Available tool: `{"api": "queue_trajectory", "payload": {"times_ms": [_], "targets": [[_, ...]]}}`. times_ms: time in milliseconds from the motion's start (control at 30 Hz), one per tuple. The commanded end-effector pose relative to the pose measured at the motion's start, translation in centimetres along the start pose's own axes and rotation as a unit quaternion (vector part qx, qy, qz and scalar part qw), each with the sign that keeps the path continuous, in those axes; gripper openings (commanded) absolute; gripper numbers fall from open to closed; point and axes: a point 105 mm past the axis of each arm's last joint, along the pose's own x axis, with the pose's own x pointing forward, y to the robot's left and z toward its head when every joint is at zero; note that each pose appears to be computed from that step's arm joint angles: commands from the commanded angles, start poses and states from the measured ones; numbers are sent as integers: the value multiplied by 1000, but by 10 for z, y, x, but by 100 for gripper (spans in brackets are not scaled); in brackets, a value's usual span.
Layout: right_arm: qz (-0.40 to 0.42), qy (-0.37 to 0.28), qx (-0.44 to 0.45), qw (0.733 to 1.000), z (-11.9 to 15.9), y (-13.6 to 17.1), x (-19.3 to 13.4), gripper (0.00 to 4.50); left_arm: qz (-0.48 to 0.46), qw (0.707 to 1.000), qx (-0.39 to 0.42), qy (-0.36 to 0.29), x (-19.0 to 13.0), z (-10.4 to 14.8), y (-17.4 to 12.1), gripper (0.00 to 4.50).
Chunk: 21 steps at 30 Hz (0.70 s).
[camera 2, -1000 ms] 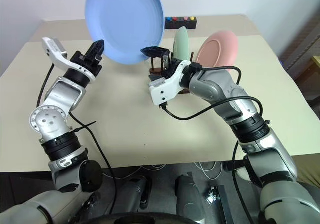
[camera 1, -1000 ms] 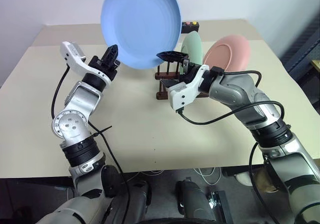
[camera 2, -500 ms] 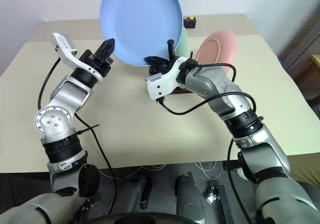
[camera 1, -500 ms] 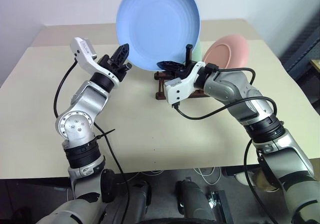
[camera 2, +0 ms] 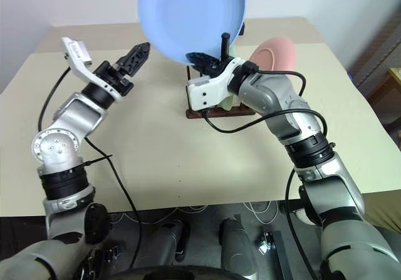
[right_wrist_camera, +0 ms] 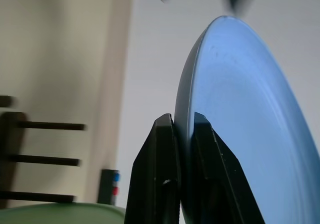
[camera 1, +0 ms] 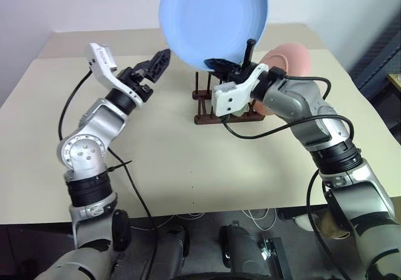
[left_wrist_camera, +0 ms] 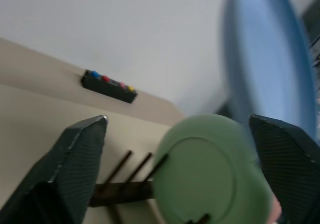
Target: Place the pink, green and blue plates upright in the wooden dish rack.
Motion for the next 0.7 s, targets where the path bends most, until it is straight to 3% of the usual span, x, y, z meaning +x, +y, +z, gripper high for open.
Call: {"api": "queue_trajectory", "payload": {"times_ms": [33,167,200,300,433,500,600,700], "targets": [[-120,-8,41,992,-1,-63,-5,0,-22,999,21,-21,-8,16,5,447],[-185,-35,188,964,-2,-95,-10,0,-36,997,71,6,-10,14,5,447],[-204,-70,289,933,0,-107,-12,0,-45,993,104,5,-10,16,3,447],[-221,-179,528,800,5,-134,-22,0,-74,984,162,27,-12,12,1,447],[-201,-243,676,666,1,-148,-32,0,-96,978,182,30,-15,9,2,447],[-179,-266,748,581,-4,-148,-36,0,-106,973,201,45,-17,6,3,447],[-151,-267,809,501,-9,-139,-36,0,-124,965,223,60,-19,4,2,447],[-130,-260,846,448,-10,-130,-34,0,-143,957,243,73,-22,1,0,447]]}}
